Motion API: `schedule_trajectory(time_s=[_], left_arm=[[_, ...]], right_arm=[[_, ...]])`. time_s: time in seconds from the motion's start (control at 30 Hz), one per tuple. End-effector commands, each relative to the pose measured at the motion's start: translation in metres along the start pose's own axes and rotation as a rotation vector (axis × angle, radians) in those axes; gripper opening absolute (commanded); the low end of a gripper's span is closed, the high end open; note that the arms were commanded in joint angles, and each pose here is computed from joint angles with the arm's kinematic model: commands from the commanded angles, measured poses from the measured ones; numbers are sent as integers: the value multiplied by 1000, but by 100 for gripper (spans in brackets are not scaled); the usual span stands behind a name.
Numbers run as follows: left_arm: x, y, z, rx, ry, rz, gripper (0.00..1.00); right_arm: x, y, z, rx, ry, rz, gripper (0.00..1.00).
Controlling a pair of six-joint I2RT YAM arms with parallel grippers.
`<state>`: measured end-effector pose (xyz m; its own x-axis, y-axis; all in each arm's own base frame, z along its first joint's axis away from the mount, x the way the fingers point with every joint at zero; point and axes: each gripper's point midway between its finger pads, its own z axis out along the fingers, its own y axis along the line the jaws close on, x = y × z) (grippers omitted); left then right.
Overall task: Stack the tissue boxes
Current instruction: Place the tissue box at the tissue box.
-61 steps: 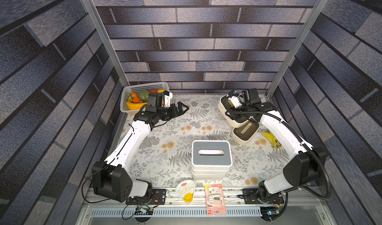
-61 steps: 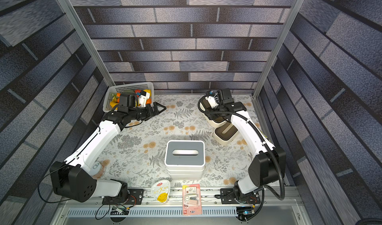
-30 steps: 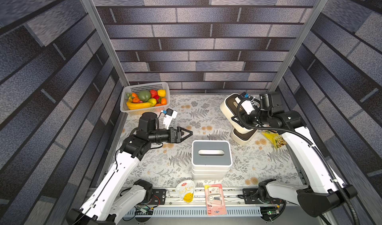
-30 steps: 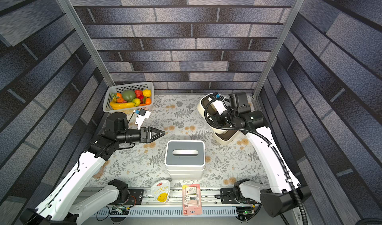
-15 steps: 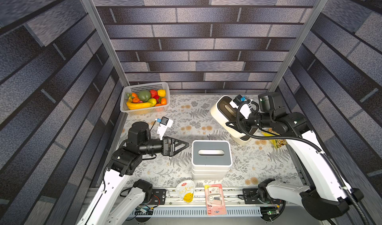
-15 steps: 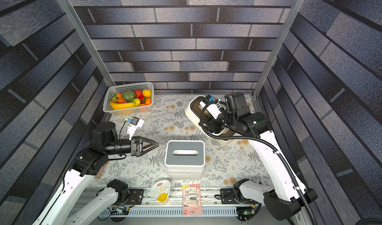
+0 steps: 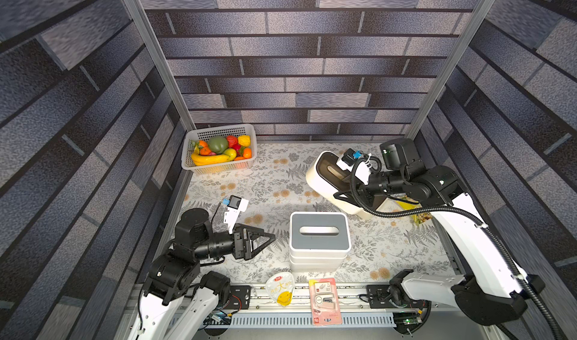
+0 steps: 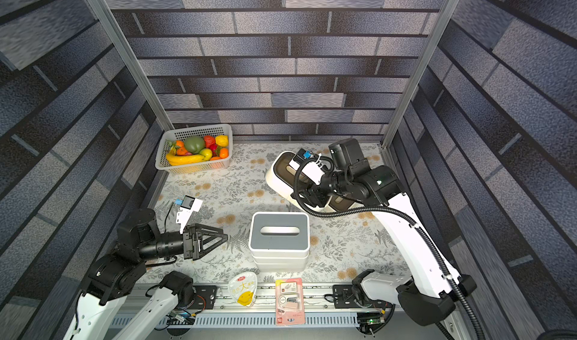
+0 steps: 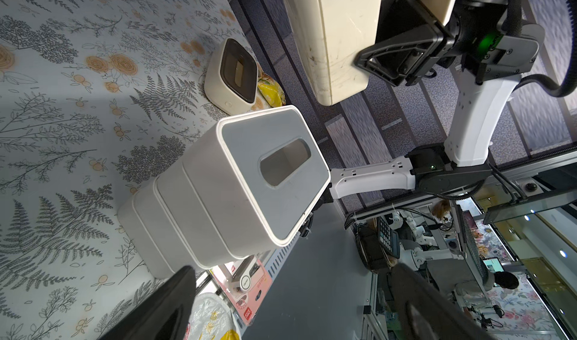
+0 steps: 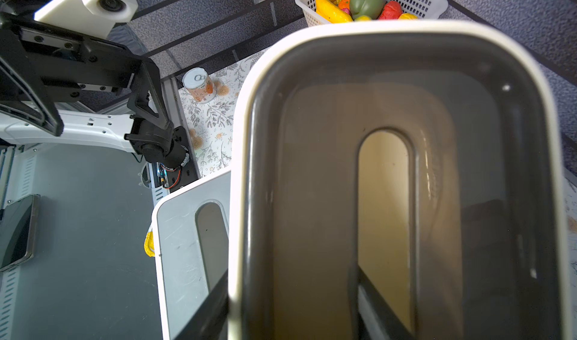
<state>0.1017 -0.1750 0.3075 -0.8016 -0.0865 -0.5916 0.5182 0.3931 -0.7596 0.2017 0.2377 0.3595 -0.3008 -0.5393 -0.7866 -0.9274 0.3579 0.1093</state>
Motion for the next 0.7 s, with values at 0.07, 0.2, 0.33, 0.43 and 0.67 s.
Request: schedule_trajectory(time_s=[0.07,0.2,0.33,0.43,0.67], left_arm=[[9,18,1,-57,8,-20,100],[8,14,3,-20,14,30,100],[11,9,8,67,23,53,100],[15,7,8,103,11,73,100],[24,-8,-8,136,-80,201,100]], right_arm=[[-10,20,-3,-52,19,-113,40],[-4,27,-1,-75,48,-148,40],[1,39,-5,-107,53,-201,40],[2,46,-9,-116,53,-227,40],[3,59,-13,-153,61,-263,39]])
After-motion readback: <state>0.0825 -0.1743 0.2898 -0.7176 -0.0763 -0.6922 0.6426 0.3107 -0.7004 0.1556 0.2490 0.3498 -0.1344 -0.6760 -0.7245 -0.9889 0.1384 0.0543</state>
